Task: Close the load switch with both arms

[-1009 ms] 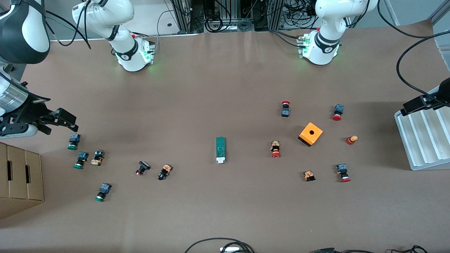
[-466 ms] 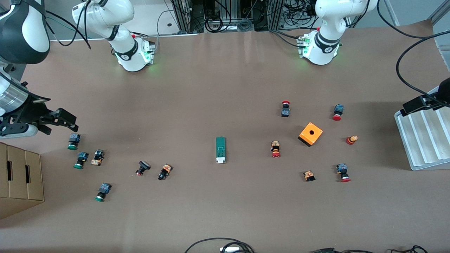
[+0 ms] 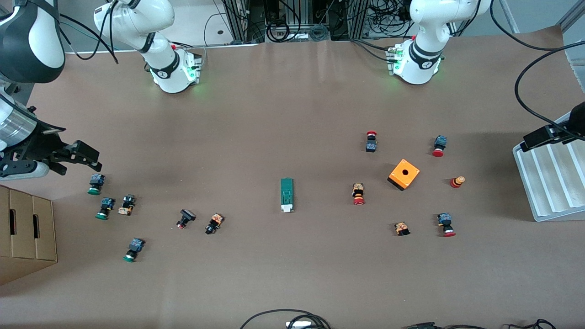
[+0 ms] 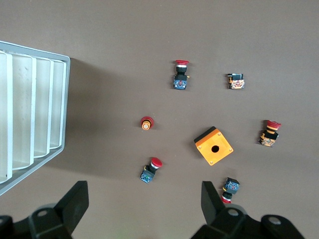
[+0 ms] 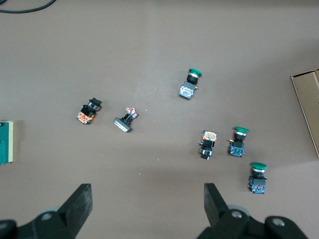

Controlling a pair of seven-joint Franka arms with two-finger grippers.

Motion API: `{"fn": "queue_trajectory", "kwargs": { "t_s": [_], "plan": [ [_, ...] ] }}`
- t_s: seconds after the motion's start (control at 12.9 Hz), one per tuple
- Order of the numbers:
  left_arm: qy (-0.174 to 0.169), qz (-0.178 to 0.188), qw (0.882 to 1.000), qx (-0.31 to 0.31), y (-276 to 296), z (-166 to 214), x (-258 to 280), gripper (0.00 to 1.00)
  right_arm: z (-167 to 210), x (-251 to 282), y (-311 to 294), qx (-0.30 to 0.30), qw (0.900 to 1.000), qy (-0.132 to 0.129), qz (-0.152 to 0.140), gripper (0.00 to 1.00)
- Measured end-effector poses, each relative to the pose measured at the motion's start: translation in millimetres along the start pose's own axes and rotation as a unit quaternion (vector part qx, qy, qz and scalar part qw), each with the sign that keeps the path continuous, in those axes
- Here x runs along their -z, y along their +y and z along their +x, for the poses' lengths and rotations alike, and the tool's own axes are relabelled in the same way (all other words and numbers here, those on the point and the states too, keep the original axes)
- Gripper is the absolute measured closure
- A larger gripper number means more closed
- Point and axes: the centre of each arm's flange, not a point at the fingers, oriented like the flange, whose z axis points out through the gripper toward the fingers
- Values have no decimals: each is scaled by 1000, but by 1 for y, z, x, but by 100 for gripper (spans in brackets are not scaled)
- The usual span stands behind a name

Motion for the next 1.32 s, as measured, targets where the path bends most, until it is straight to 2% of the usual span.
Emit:
{"fn": "queue_trajectory", "kwargs": {
  "t_s": [1.32],
  "plan": [
    [7,-1,1000,0,-3,2,2,0,0,0,0,0,1000,0,0,0]
  ]
}}
